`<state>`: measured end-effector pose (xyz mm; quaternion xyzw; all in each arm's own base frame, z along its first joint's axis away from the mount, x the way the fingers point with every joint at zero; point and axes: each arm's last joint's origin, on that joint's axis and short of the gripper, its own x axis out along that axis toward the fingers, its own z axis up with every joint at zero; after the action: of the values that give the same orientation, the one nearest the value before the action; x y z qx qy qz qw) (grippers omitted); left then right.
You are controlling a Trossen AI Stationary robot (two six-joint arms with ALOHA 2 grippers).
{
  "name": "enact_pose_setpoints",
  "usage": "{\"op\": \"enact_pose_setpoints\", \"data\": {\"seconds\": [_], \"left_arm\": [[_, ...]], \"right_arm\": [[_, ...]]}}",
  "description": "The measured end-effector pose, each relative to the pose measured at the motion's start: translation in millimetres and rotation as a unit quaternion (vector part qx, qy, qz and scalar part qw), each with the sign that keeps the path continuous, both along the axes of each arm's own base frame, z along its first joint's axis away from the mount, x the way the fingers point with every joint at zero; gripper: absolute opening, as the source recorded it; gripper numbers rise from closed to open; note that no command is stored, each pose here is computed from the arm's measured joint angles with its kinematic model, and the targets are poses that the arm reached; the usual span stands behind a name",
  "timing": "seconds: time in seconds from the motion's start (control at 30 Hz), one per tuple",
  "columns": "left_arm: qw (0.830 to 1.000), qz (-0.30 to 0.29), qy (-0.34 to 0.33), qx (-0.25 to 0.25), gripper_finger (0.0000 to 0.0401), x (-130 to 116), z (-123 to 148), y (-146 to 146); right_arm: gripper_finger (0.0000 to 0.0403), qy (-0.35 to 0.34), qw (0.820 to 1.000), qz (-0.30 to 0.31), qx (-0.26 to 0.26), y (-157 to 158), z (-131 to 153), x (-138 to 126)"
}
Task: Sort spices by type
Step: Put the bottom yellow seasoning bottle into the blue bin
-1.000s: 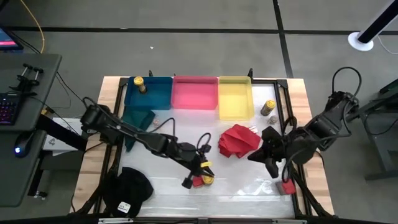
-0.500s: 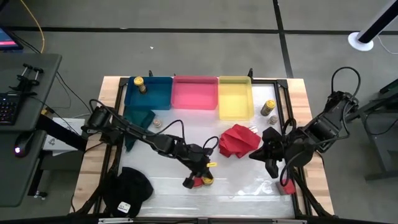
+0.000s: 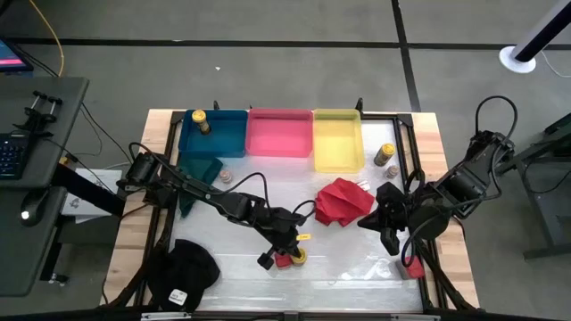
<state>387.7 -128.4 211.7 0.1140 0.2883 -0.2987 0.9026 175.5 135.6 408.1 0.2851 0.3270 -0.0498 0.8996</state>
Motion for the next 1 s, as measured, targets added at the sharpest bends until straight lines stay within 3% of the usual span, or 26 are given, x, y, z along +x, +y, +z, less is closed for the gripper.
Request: {"op": "enact_pose_setpoints", "data": {"seconds": [0.33,0.8,1.0], "left_arm": [[1.0,-0.015,-0.013,0.018,0.0,0,0,0],[0.999,-0.02,-0.002,0.028,0.0,8,-21,-2],[0.998,0.027,0.005,0.059,0.0,13,-23,18]], "right_arm": [[0.0,0.0,1.0,-0.001,0.0,0,0,0],[0.0,0.001,1.0,-0.008,0.01,0,0,0],[0.0,0.001,1.0,-0.008,0.009,0,0,0]]}}
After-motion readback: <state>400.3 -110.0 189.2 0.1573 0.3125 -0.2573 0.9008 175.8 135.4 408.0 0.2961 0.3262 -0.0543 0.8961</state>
